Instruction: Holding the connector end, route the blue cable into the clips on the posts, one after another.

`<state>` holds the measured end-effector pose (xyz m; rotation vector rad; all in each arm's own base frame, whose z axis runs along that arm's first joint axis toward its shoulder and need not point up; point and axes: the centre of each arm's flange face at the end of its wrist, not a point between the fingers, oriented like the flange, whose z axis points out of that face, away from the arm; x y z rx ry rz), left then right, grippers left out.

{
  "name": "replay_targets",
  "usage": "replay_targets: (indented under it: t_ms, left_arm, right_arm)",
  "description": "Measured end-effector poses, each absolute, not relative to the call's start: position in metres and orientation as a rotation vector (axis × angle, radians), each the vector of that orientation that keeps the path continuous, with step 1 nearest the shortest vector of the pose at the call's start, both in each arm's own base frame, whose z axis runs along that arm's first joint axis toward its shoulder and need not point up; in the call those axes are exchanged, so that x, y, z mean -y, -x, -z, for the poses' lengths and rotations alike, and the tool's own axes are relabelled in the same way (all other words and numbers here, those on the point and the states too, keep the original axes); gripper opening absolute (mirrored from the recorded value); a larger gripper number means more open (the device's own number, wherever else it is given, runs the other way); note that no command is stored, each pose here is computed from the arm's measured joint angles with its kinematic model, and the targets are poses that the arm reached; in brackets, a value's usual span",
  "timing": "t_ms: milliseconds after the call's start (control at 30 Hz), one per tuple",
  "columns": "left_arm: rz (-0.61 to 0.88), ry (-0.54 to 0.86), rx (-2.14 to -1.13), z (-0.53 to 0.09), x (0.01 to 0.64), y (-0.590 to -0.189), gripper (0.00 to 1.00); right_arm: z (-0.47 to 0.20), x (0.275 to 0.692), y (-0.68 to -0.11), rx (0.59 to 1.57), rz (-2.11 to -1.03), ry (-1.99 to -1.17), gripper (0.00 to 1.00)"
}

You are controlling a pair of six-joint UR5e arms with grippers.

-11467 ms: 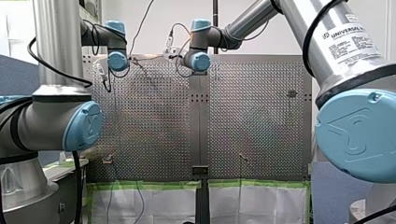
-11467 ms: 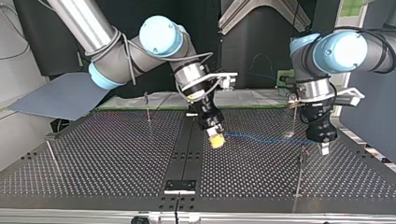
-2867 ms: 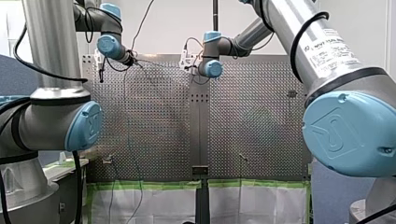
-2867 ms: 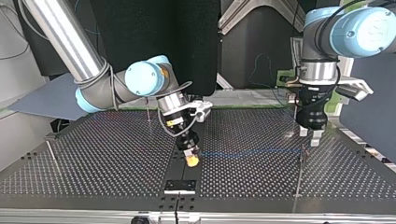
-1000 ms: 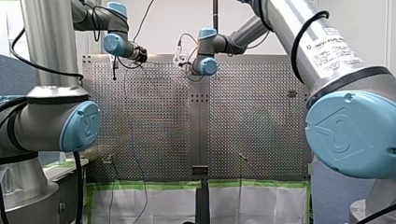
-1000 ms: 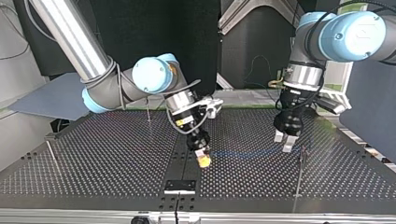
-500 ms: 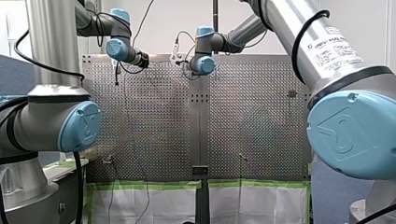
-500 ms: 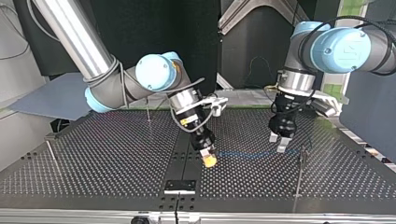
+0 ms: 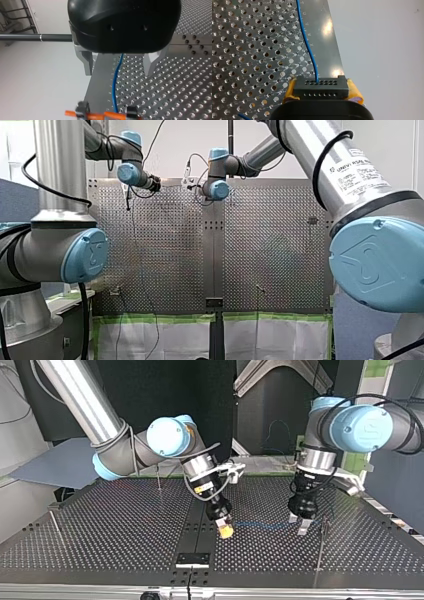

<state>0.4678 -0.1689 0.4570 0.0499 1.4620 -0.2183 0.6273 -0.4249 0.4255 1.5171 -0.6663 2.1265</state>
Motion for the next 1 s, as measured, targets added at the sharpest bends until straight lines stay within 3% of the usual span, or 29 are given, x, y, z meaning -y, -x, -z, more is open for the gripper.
replay_targets:
  t_ms: [600,667,700,767,800,867,900,933,1000]
  left_arm:
    - [0.191,-0.032,-1.476,-0.448,0.165,-0.481,1.00]
    - [0.188,-0.034,-1.474,-0.448,0.165,-0.481,0.75]
    - [0.187,-0.034,-1.473,-0.449,0.165,-0.481,0.75]
    - [0.186,-0.034,-1.471,-0.449,0.165,-0.481,0.52]
    - [0.186,-0.035,-1.469,-0.450,0.165,-0.481,0.52]
    - [0.186,-0.035,-1.466,-0.450,0.165,-0.481,0.21]
    - [0.186,-0.035,-1.464,-0.451,0.164,-0.481,0.21]
    - [0.186,-0.034,-1.462,-0.452,0.164,-0.481,0.00]
    - [0.187,-0.033,-1.454,-0.454,0.164,-0.480,0.00]
  right_arm:
    - [-0.424,0.429,-0.625,0.672,-2.119,-1.520,0.00]
    - [-0.424,0.429,-0.625,0.672,-2.118,-1.520,0.00]
    - [-0.423,0.430,-0.625,0.672,-2.117,-1.520,0.00]
    - [-0.423,0.430,-0.624,0.672,-2.116,-1.521,0.00]
    - [-0.423,0.430,-0.624,0.672,-2.115,-1.521,0.00]
    - [-0.422,0.430,-0.624,0.672,-2.114,-1.522,0.00]
    - [-0.422,0.430,-0.624,0.672,-2.114,-1.522,0.00]
    - [-0.422,0.431,-0.624,0.672,-2.114,-1.522,0.00]
    - [-0.422,0.431,-0.624,0.673,-2.114,-1.522,0.00]
